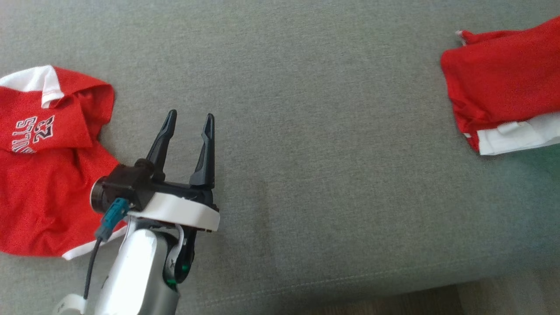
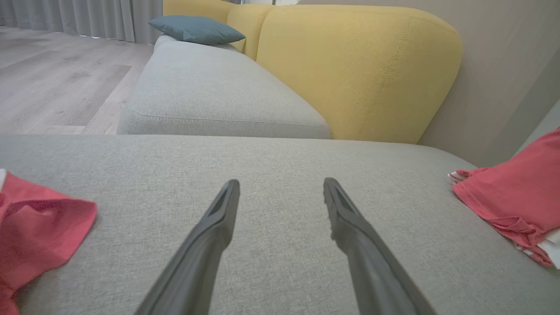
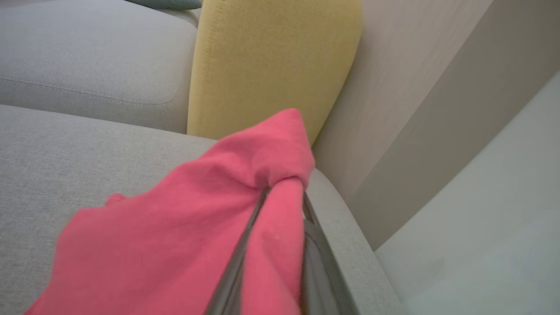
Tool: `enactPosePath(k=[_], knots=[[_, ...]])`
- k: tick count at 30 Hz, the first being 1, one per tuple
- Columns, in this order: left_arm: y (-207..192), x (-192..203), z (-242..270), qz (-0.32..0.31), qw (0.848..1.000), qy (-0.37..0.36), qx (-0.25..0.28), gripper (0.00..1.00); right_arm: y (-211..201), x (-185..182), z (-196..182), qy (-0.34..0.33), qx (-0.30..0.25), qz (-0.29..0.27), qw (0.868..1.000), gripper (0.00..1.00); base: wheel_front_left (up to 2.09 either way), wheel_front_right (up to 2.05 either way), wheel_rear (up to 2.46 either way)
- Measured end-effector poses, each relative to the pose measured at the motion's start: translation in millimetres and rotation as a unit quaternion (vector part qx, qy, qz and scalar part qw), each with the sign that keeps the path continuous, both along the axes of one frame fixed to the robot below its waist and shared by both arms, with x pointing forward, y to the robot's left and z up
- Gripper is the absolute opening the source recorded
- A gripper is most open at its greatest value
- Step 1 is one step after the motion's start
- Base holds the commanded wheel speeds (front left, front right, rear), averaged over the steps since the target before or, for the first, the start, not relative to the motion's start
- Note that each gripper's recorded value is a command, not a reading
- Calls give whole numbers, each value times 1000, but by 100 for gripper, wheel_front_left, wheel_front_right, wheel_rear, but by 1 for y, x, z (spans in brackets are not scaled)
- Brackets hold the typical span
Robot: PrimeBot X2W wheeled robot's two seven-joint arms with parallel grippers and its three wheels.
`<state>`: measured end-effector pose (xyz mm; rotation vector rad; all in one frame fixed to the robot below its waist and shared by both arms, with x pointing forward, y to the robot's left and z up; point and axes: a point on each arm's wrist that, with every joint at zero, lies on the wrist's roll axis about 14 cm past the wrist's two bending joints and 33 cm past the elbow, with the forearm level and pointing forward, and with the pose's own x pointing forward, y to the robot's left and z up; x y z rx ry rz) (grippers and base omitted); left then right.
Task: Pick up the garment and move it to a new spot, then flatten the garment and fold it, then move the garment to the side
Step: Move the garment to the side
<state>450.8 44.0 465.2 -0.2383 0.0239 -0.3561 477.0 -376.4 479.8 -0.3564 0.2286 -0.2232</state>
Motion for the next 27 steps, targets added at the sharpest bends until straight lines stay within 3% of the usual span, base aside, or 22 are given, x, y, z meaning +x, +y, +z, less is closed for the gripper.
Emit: enactPosePath(k=[10,11,12,13,14,21,27], knots=[[11,2,-3,16,1000,4,3,100,3,7,3,-9,-2,3,1000,0,0,0,0],[11,2,-3,15,1000,4,3,100,2,6,5,-12,-1,0,1000,30,0,0,0],[11,2,-3,15,1000,4,3,100,1,6,6,-15,0,-2,1000,67,0,0,0],[10,1,-3,15,1000,4,4,100,1,6,8,-18,1,-2,1000,91,0,0,0],[10,1,-3,14,1000,5,4,100,2,7,10,-21,1,-2,1000,100,0,0,0],[9,0,0,13,1000,2,3,100,9,9,27,-55,15,-1,998,100,0,0,0],[9,-4,14,15,1000,-11,-4,100,40,15,48,-103,41,29,993,100,0,0,0]])
